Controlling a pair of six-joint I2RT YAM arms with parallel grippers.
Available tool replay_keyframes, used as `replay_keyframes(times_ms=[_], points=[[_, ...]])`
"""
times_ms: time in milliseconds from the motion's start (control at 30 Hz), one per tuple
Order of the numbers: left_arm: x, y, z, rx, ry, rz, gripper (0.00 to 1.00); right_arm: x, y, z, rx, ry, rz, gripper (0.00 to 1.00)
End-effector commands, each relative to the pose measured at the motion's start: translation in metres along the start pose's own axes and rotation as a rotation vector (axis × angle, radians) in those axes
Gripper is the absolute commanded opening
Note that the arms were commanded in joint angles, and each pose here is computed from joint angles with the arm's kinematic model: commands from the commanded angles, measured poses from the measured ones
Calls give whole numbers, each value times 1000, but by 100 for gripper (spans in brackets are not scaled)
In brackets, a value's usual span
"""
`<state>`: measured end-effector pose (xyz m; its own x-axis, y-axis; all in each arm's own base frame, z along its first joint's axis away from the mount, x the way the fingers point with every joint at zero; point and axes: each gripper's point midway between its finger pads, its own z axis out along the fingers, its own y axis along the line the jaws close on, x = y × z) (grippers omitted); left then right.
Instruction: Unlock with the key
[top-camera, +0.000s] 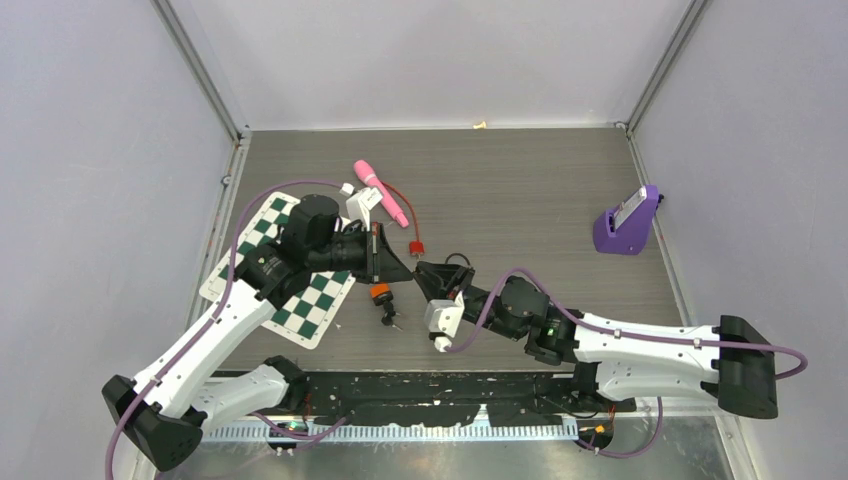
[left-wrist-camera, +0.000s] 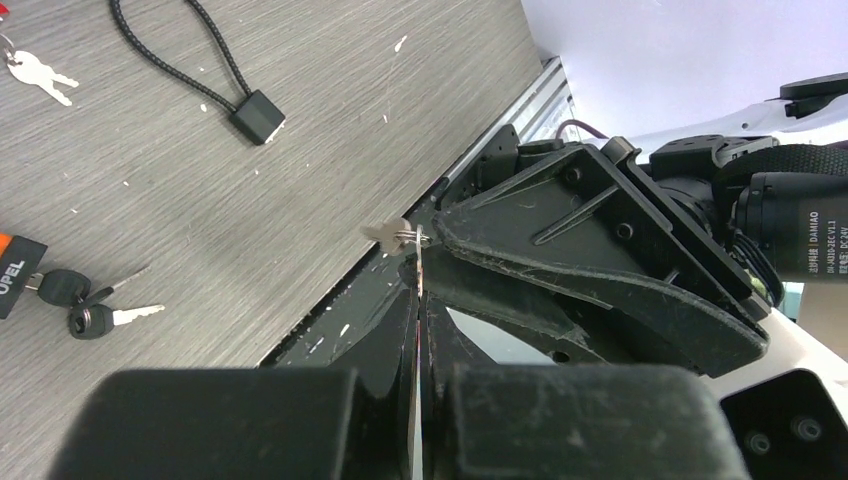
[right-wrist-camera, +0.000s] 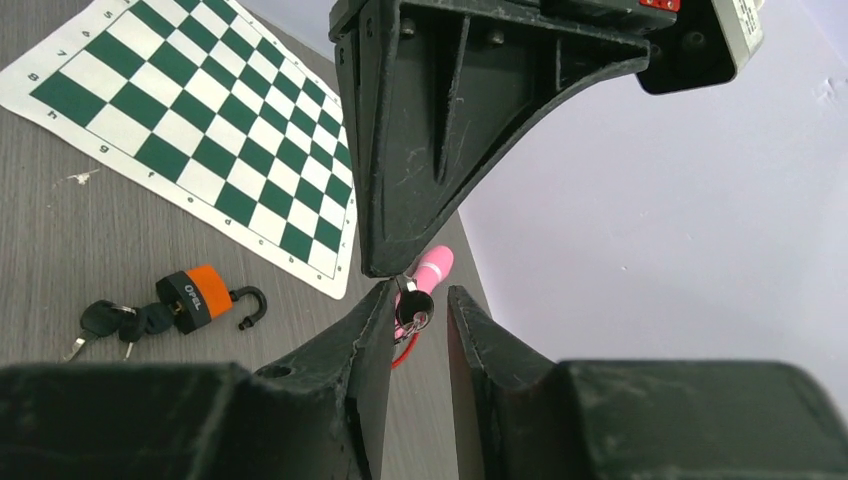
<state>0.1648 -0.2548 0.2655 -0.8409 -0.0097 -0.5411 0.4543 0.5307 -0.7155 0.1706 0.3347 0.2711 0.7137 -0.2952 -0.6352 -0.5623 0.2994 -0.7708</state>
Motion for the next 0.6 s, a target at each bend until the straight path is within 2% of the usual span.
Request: replay_keyframes(times_ms=[0, 567], points=[[-11, -18, -7, 48, -18, 4, 0, -10, -17, 5, 71, -29, -45, 32], [-13, -25, -11, 59, -21, -13, 0, 17, 2, 7, 59, 97, -148, 31]])
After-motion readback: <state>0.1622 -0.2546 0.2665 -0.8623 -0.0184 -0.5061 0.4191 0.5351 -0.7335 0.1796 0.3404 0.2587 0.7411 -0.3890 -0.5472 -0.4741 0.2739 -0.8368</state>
